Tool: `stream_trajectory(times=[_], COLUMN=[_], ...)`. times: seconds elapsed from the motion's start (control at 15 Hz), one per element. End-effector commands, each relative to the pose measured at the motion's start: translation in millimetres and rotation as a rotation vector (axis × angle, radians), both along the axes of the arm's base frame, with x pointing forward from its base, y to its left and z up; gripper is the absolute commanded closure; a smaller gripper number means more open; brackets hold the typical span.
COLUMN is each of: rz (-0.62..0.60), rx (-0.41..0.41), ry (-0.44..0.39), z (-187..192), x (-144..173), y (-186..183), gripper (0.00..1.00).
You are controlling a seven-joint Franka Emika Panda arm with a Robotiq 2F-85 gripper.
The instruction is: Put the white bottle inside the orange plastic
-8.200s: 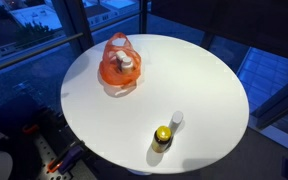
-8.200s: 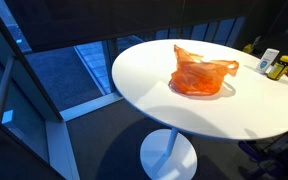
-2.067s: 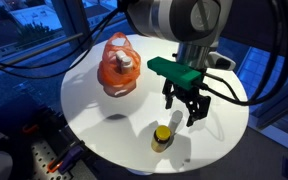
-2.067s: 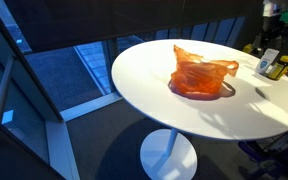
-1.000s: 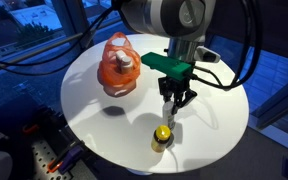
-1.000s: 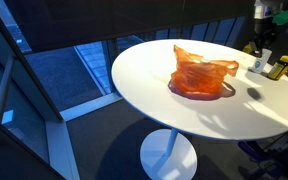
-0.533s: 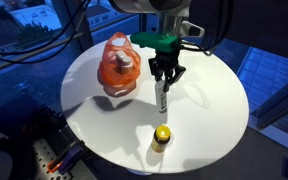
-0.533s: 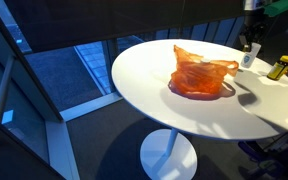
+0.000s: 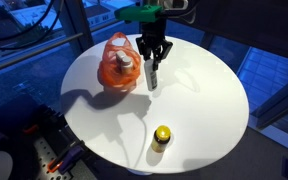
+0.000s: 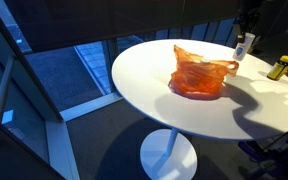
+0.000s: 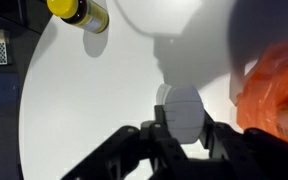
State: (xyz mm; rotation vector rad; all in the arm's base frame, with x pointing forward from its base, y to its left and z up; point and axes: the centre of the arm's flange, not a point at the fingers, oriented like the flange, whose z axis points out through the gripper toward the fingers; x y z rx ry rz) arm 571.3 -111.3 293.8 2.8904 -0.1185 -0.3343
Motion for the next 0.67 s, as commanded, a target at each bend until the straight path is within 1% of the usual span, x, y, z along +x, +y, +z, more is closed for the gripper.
stream_trajectory(times=[0.0, 0.27, 0.33, 0.4, 0.6], rz=[0.011, 0.032, 0.026, 0.027, 0.028], rx=[0.041, 0.077, 0.048, 0.051, 0.051], ry=[-0.007, 0.008, 0.000, 0.001, 0.009], z=[25.8, 36.6, 21.6, 23.2, 18.3], x=[-15.7, -22.6, -10.3, -11.2, -11.3], y=[24.2, 40.7, 37.0, 39.2, 39.4], gripper=[0.90, 0.90, 0.90, 0.66, 0.66])
